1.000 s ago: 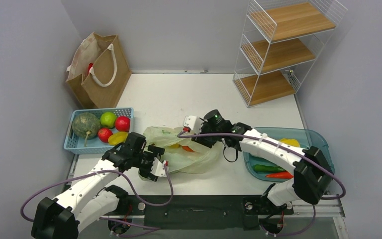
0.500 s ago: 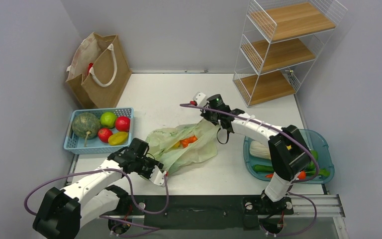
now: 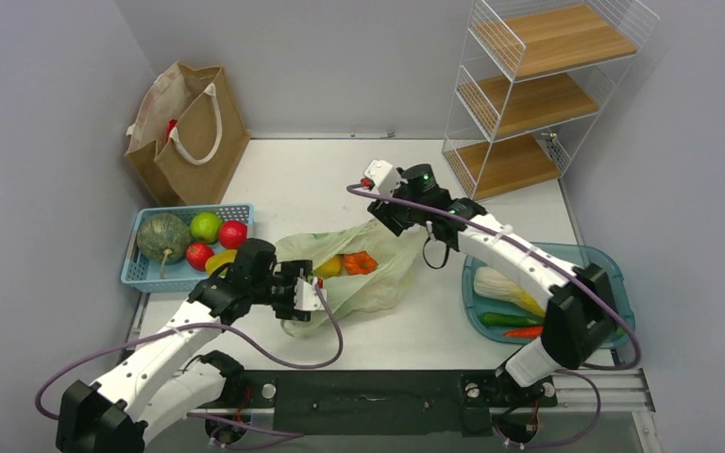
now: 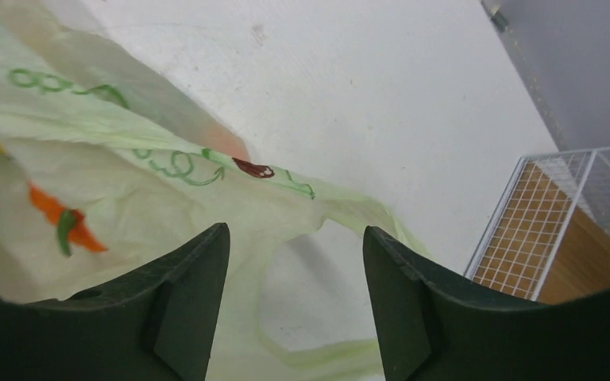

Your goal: Untie the knot of the grocery bags and take out the mixed food

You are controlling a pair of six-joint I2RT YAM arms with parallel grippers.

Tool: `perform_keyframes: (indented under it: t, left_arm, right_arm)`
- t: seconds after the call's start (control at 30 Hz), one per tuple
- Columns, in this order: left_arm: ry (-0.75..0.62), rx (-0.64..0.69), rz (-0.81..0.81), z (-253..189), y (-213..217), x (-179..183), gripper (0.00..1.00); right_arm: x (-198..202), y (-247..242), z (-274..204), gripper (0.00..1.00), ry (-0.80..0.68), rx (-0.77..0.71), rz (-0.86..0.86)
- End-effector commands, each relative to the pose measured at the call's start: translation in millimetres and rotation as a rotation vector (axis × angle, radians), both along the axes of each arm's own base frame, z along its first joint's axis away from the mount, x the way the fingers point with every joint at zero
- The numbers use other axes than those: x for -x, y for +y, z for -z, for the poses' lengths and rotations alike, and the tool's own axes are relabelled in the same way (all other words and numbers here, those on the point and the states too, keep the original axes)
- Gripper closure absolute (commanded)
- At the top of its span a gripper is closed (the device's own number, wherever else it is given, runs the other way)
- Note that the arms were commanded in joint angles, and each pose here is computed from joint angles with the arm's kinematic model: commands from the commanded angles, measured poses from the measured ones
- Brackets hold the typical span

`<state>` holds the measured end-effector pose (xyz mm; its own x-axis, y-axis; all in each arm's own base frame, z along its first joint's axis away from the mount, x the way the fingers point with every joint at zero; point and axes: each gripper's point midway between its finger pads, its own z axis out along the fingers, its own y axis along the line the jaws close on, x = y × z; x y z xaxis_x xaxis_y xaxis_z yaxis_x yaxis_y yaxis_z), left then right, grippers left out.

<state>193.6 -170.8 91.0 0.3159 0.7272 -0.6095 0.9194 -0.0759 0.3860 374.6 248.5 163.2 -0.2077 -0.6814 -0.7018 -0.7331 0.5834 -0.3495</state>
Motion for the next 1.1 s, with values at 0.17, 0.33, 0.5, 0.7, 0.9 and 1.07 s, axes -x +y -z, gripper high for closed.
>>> perform_keyframes:
  t: [0.17,0.33,0.5,0.7,0.9,1.07]
  left_arm:
    - [0.101,0.397,-0.276,-79,-32,-15,0.37]
    - [0.217,0.367,-0.350,-65,-40,-36,0.65]
    - [0.317,0.382,-0.526,-32,-18,-76,0.79]
    - [0.364,0.370,-0.799,-6,21,-130,0.82]
    - [0.332,0.315,-0.916,11,40,-149,0.83]
    - [0.341,0.430,-0.516,-41,1,-100,0.66]
  right_arm:
    - [99,23,-40,0.56,-0.006,-0.133,-0.248]
    - [117,39,2,0.74,0.011,-0.069,-0.338]
    - [123,24,56,0.78,0.043,0.093,-0.412]
    - [153,5,102,0.78,0.032,0.289,-0.569]
    - [177,-7,118,0.78,-0.011,0.404,-0.688]
    - [176,11,87,0.74,-0.015,0.290,-0.639]
